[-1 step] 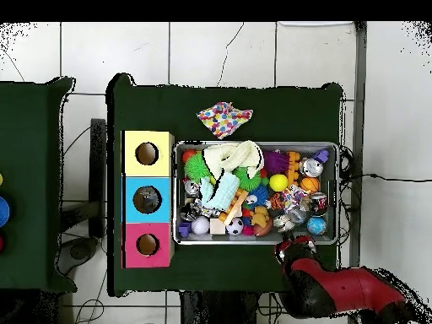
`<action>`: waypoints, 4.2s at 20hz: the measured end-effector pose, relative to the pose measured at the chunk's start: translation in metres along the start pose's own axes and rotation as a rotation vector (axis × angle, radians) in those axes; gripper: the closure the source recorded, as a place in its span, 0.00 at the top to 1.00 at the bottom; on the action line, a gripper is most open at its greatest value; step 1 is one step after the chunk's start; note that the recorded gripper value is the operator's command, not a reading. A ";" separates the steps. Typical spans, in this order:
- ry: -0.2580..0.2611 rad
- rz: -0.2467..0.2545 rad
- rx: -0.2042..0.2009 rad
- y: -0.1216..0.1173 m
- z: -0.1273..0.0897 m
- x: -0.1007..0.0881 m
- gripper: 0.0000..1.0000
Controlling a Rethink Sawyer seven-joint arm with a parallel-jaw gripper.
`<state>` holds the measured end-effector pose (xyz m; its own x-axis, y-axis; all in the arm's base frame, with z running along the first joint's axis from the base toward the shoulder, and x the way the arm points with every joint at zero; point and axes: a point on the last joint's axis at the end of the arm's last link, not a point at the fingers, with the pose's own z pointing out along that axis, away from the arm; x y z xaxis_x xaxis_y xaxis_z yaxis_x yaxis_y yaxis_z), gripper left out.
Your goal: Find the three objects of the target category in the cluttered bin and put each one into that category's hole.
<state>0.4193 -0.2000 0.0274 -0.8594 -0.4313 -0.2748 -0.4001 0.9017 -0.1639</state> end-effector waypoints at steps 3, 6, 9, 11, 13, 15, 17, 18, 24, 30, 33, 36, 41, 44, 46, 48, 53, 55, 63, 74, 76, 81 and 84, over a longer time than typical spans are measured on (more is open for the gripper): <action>0.005 0.017 -0.035 0.010 0.012 0.006 0.00; 0.002 0.035 -0.060 0.015 0.021 0.010 0.00; -0.015 0.070 -0.100 0.020 0.037 0.014 0.00; -0.024 0.083 -0.114 0.022 0.043 0.016 0.00; -0.032 0.101 -0.134 0.024 0.050 0.018 0.00; -0.039 0.117 -0.147 0.024 0.055 0.019 0.00; -0.041 0.139 -0.160 0.022 0.061 0.020 0.00; -0.038 0.145 -0.165 0.021 0.063 0.021 0.00; -0.027 0.168 -0.173 0.011 0.070 0.021 0.00; -0.025 0.145 -0.172 0.011 0.070 0.011 0.00; -0.013 0.097 -0.161 0.016 0.067 0.003 0.00; 0.013 0.026 -0.140 0.024 0.059 -0.009 0.00; 0.065 -0.108 -0.088 0.040 0.040 -0.030 0.00; 0.078 -0.157 -0.063 0.051 0.023 -0.044 0.00; 0.077 -0.160 -0.058 0.055 0.014 -0.050 0.00; 0.075 -0.137 -0.055 0.058 0.002 -0.056 0.00; 0.063 -0.029 -0.055 0.052 -0.022 -0.063 0.00; 0.064 0.026 -0.046 0.040 -0.030 -0.066 0.00; 0.108 0.092 -0.043 0.012 -0.036 -0.064 0.00; 0.069 0.148 -0.078 -0.027 -0.007 -0.084 0.00; 0.059 0.154 -0.083 -0.029 -0.003 -0.086 0.00; 0.010 0.168 -0.105 -0.042 0.019 -0.088 1.00; 0.005 0.171 -0.109 -0.042 0.022 -0.088 1.00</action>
<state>0.5185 -0.2012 0.0379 -0.9193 -0.2715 -0.2850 -0.2799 0.9599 -0.0114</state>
